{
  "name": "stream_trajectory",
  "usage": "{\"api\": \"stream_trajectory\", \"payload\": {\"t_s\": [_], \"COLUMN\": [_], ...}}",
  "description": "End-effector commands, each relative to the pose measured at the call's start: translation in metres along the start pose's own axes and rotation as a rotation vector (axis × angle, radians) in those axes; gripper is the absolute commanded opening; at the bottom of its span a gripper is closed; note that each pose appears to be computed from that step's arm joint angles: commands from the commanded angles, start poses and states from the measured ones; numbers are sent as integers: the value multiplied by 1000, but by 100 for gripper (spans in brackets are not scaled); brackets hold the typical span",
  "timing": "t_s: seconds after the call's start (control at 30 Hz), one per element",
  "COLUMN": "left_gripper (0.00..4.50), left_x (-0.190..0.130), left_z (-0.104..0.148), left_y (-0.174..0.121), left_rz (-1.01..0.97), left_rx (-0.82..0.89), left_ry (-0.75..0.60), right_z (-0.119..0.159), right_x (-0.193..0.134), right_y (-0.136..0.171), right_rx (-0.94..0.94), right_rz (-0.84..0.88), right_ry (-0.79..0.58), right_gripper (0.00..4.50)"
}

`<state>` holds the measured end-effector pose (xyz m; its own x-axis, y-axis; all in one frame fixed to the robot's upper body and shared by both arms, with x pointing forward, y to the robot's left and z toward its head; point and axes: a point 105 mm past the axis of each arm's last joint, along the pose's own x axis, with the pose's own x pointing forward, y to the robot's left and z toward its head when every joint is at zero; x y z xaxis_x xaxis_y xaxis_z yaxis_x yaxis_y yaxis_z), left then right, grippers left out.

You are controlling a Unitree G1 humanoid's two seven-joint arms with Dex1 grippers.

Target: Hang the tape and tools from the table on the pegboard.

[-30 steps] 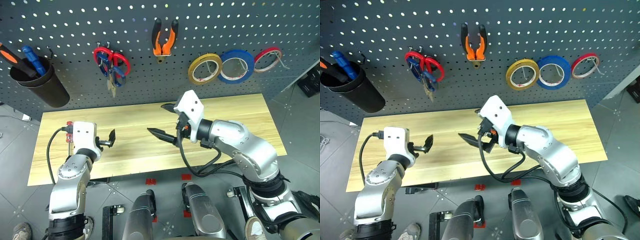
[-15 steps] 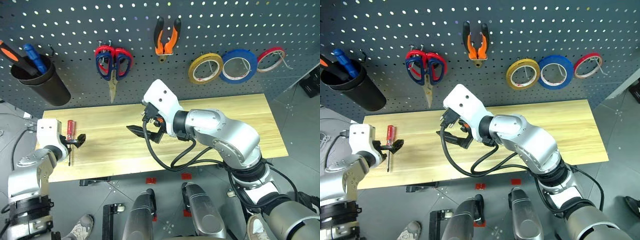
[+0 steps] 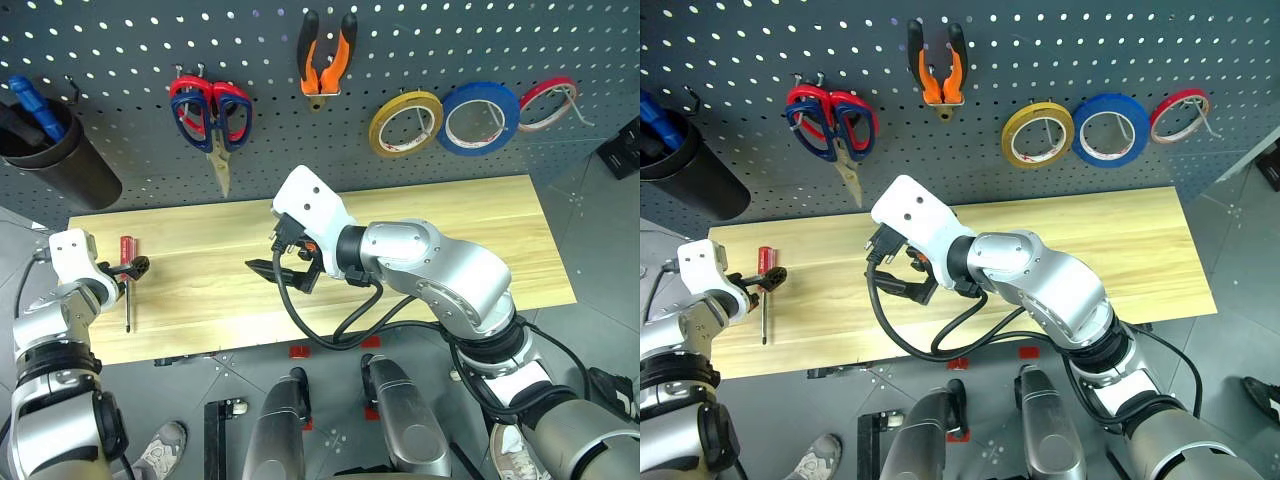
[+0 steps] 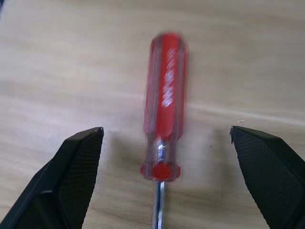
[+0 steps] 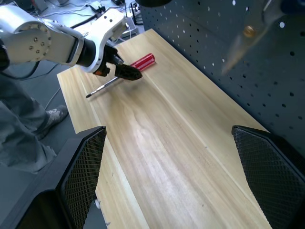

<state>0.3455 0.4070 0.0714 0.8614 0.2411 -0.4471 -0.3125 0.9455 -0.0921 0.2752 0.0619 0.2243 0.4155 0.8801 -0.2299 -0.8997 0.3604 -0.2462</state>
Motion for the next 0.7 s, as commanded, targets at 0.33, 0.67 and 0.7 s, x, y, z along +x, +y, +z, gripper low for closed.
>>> {"api": "stream_trajectory", "payload": {"t_s": [0.33, 0.67, 0.7], "left_gripper": [150, 83, 83], "left_x": [-5, -62, -72], "left_z": [6, 15, 19], "left_y": [22, 6, 0], "left_rz": [39, -158, -172], "left_rx": [116, 351, 372], "left_ry": [24, -157, -199], "right_z": [18, 38, 41], "right_x": [-6, -43, -50], "right_y": [0, 0, 5], "right_rx": [-78, -208, -191], "right_rz": [-11, 78, 142], "right_ry": [-61, -317, -354], "right_gripper": [450, 450, 450]}}
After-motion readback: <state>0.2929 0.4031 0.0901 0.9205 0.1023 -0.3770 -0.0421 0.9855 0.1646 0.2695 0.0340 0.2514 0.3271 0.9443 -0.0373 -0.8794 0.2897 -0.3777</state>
